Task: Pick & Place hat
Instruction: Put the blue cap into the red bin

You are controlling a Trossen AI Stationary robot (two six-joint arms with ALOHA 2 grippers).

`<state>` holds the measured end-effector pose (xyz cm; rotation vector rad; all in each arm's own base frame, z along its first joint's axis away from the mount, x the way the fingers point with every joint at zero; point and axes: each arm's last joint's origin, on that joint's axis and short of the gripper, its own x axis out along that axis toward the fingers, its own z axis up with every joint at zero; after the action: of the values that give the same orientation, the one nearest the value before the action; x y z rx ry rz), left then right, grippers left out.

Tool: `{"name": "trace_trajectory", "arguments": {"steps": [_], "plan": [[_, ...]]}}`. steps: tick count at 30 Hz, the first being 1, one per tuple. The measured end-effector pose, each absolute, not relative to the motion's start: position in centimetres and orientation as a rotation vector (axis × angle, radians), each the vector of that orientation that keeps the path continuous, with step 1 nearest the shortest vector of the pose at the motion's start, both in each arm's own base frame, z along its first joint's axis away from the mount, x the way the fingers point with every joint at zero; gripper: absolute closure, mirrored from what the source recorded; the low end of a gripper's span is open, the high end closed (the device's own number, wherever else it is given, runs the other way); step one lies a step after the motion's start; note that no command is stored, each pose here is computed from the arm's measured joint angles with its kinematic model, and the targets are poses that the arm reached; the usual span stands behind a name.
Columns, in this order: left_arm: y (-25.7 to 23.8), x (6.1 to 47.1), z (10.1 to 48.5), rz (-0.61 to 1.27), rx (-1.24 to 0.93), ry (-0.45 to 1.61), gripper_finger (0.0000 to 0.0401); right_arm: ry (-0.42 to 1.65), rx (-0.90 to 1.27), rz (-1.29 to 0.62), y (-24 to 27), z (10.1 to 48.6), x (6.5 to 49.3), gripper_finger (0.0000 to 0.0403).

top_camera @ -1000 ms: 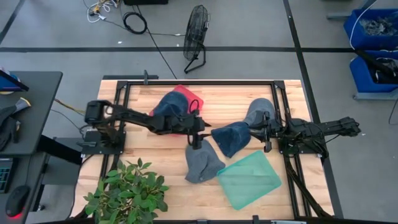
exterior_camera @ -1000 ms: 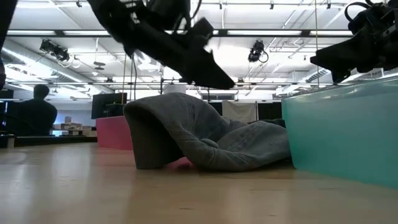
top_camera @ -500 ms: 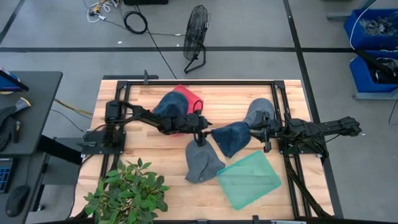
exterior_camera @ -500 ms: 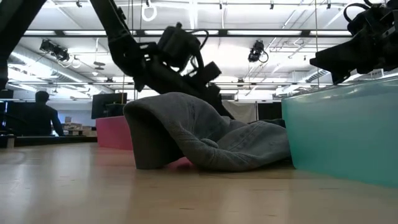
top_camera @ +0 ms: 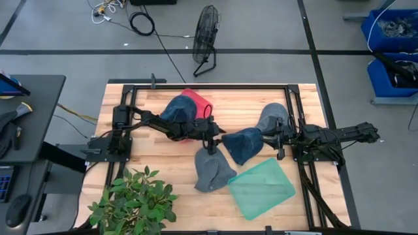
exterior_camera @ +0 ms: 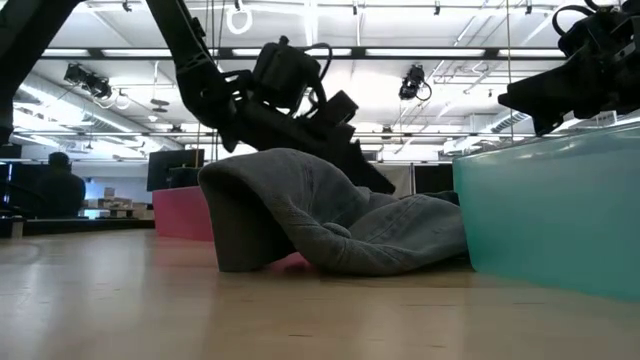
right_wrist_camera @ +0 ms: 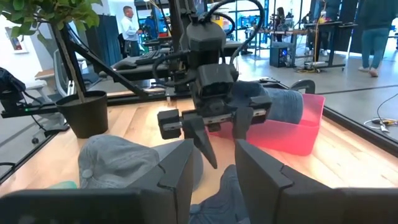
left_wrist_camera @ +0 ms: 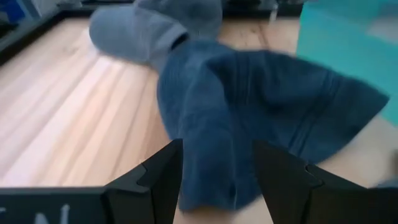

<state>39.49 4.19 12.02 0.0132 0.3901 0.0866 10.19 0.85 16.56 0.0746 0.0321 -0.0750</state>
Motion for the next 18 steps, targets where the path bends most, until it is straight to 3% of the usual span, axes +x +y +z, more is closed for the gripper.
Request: {"name": "trace_trajectory", "arguments": {"steps": [12, 18], "plan": [[4.5, 39.4, 9.8, 0.091, 0.010, 0.461, 0.0206, 0.034, 0.074, -0.075, 0.8, 16.6, 10.2, 0.0279], [4.6, 39.8, 10.5, 0.089, 0.048, 0.375, 0.0258, 0.035, 0.073, -0.076, 0.8, 16.5, 10.2, 0.0279]]}}
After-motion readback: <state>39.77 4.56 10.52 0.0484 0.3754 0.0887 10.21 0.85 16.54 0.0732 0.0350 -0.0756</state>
